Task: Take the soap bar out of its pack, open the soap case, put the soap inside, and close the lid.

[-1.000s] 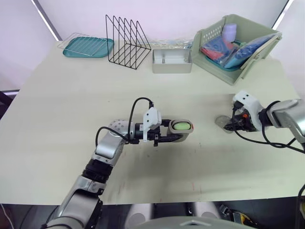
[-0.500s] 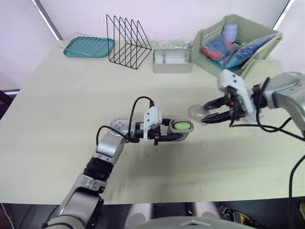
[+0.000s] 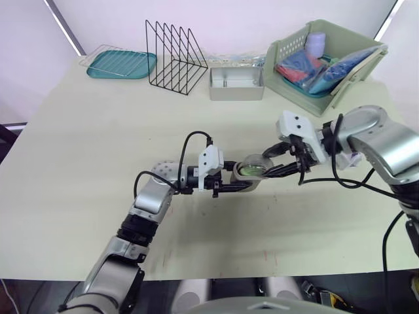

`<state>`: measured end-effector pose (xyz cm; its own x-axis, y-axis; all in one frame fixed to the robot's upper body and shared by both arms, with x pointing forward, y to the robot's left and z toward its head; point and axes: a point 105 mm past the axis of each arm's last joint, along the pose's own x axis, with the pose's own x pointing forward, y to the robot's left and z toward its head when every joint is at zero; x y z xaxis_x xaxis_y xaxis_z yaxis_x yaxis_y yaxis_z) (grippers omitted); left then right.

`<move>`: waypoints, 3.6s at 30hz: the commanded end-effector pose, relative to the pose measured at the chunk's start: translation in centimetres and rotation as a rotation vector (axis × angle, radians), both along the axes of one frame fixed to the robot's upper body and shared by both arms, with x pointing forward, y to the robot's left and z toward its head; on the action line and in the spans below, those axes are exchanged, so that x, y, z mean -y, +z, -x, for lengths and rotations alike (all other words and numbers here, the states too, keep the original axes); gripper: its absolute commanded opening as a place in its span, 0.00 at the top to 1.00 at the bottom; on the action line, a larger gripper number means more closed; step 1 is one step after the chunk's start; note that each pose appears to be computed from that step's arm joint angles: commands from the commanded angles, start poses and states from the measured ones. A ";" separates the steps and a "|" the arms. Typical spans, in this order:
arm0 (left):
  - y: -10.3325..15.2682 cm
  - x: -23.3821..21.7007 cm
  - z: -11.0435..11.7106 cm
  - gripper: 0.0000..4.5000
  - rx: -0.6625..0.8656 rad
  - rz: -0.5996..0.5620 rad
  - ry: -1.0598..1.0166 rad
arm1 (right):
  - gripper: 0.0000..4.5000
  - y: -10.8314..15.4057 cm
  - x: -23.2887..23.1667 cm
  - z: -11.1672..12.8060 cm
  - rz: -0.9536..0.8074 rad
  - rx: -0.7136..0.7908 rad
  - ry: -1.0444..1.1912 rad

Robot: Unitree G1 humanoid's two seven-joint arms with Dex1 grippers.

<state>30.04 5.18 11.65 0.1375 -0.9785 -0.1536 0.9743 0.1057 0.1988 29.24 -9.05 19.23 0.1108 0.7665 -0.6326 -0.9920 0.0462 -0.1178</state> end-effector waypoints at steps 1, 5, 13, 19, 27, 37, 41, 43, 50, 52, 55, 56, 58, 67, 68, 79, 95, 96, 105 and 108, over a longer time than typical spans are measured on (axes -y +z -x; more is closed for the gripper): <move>0.7 0.0 0.1 0.58 0.040 0.014 -0.004 | 0.59 0.5 -0.7 0.0 -0.007 0.028 0.032; 0.7 0.1 0.1 0.58 0.042 0.013 -0.003 | 0.59 0.1 -1.3 0.3 -0.004 0.019 0.057; 0.8 0.1 0.0 0.58 0.048 0.013 -0.002 | 0.59 -0.9 -1.7 -0.1 0.012 -0.005 0.065; 0.9 0.1 0.0 0.58 0.056 0.016 0.001 | 0.59 -2.3 -1.7 -0.4 0.050 -0.033 0.054; 1.2 0.3 0.2 0.58 0.083 0.021 -0.004 | 0.59 -3.8 -1.7 -0.8 0.122 -0.075 0.010; 1.3 0.4 0.3 0.58 0.099 0.026 -0.008 | 0.59 -5.4 -0.7 -0.9 0.228 -0.129 -0.024; 1.5 0.5 0.4 0.58 0.126 0.023 -0.014 | 0.59 -5.8 -1.1 -1.1 0.234 -0.145 -0.033; 1.5 0.6 0.5 0.58 0.142 0.024 -0.018 | 0.59 -5.9 -1.2 -1.3 0.238 -0.150 -0.039; 1.4 0.6 0.7 0.58 0.149 0.022 -0.017 | 0.59 -5.9 -1.2 -2.2 0.254 -0.127 -0.042; 1.3 0.6 0.7 0.58 0.143 0.022 -0.013 | 0.59 -5.9 -1.4 -2.2 0.251 -0.126 -0.035; 1.3 0.5 0.5 0.58 0.123 0.033 0.000 | 0.59 -5.8 -2.0 -1.8 0.241 -0.113 -0.011; 1.3 0.4 0.4 0.58 0.118 0.036 0.004 | 0.59 -5.7 -2.1 -1.7 0.237 -0.109 -0.005; 1.4 0.2 0.2 0.58 0.109 0.046 0.015 | 0.59 -5.2 -2.4 -1.7 0.218 -0.089 0.008; 1.8 -0.4 -0.3 0.58 0.096 0.104 0.026 | 0.59 -1.0 -2.8 -1.6 0.130 0.022 0.039; 1.9 -0.4 -0.3 0.58 0.101 0.115 0.024 | 0.59 -0.5 -2.8 -1.5 0.127 0.027 0.040; 2.3 0.5 0.3 0.58 0.154 0.197 -0.002 | 0.59 0.5 -2.5 -1.0 0.175 0.031 0.021; 1.1 0.8 1.1 0.58 0.143 0.223 0.006 | 0.59 -1.3 -2.7 -1.2 0.233 0.020 0.030; 1.1 0.8 1.2 0.58 0.144 0.219 0.006 | 0.59 -1.4 -2.7 -1.2 0.233 0.021 0.031; 1.0 0.9 1.4 0.58 0.149 0.208 0.001 | 0.59 -1.1 -3.0 -1.2 0.216 0.034 0.047; 1.0 0.9 1.5 0.58 0.151 0.207 0.000 | 0.59 -0.8 -3.0 -1.3 0.213 0.049 0.051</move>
